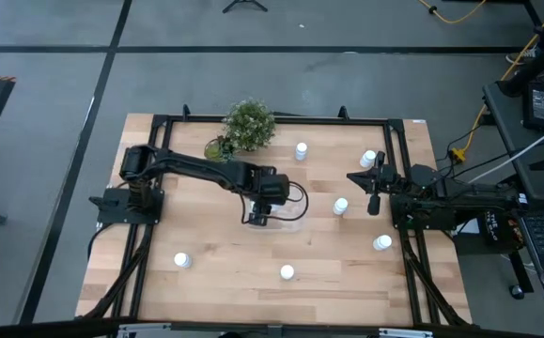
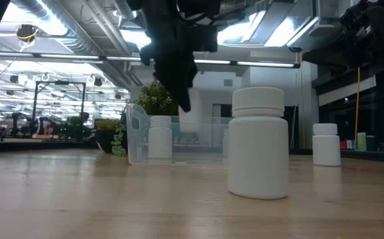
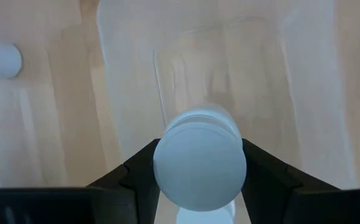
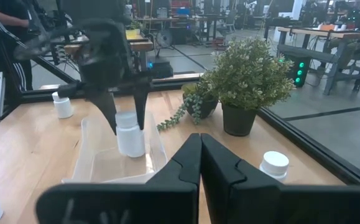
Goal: Pick and place pill bottles into a basket
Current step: Put the pill bottle into the bin
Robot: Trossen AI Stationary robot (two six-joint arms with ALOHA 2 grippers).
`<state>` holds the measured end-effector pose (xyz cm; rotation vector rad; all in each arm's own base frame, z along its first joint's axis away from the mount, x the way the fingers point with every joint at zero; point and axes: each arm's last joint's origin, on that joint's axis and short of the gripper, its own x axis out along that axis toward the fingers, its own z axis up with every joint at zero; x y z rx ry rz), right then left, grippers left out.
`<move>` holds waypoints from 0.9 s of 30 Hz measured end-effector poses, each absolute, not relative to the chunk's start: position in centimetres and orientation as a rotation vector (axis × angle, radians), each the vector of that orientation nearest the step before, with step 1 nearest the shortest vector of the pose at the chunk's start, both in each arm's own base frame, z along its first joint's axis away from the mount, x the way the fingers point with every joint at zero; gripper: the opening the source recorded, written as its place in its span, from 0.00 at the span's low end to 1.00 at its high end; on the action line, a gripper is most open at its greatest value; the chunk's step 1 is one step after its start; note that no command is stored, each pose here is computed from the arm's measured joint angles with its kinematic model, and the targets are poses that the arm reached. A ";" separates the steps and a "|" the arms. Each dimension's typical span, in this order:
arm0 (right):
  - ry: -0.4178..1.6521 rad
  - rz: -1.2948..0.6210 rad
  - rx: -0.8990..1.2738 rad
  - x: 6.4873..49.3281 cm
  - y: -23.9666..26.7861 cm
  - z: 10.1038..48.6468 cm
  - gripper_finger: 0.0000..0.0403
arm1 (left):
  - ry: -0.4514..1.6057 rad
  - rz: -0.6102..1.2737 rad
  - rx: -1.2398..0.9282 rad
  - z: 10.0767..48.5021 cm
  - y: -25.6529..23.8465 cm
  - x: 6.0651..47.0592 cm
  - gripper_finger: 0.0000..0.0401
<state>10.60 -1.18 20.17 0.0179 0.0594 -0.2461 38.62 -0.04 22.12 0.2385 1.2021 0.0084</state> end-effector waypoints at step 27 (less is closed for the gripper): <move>0.061 -0.246 0.017 10.6 -1.2 20.2 0.03 | 1.264 0.021 0.263 18.8 0.1 39.8 0.42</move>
